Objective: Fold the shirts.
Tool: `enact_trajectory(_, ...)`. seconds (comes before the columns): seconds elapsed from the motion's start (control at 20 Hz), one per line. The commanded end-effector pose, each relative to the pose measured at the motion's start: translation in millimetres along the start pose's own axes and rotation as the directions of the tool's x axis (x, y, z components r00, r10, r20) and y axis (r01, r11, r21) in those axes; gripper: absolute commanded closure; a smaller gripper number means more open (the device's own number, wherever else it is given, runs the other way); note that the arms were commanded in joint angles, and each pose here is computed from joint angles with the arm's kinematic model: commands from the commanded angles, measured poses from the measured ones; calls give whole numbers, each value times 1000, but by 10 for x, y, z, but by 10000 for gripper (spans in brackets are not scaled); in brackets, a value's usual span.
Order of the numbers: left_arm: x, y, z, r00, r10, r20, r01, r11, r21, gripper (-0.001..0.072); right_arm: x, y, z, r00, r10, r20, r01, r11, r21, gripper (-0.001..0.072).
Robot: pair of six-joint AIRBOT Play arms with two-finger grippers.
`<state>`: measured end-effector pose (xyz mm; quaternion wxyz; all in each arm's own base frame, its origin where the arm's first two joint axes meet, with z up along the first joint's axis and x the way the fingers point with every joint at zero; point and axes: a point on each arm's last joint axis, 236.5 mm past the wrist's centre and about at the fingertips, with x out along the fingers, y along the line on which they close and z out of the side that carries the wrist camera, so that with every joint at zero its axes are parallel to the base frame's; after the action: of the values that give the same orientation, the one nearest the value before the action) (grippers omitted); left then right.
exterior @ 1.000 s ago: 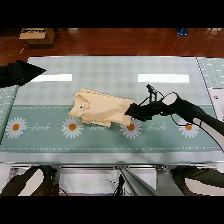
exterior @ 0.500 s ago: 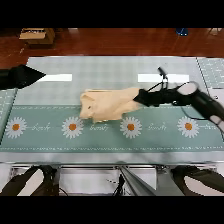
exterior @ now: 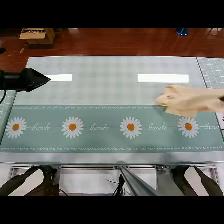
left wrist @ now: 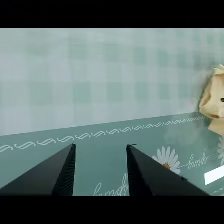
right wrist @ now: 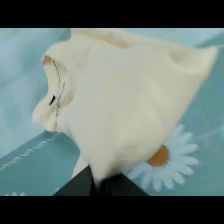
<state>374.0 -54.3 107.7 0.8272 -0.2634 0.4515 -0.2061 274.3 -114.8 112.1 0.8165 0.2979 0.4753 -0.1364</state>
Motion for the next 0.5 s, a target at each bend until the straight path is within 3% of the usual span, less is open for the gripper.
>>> enact_trajectory(0.0, 106, 113, -10, 1000, 3, -22, -4, 1000, -28, 314, -433, -922, -308, 975, -211, -75, 222, 957, 189, 692)
enact_trajectory(0.15, 113, 163, 85, 1000, 21, 17, -21, 999, -30, 314, -661, -1444, -572, 920, -356, -161, 388, 884, 260, 692)
enact_trajectory(0.45, 89, 269, 300, 992, 64, 107, -62, 998, -14, 314, -1263, -2146, -1187, 705, -591, -391, 705, 643, 298, 692)
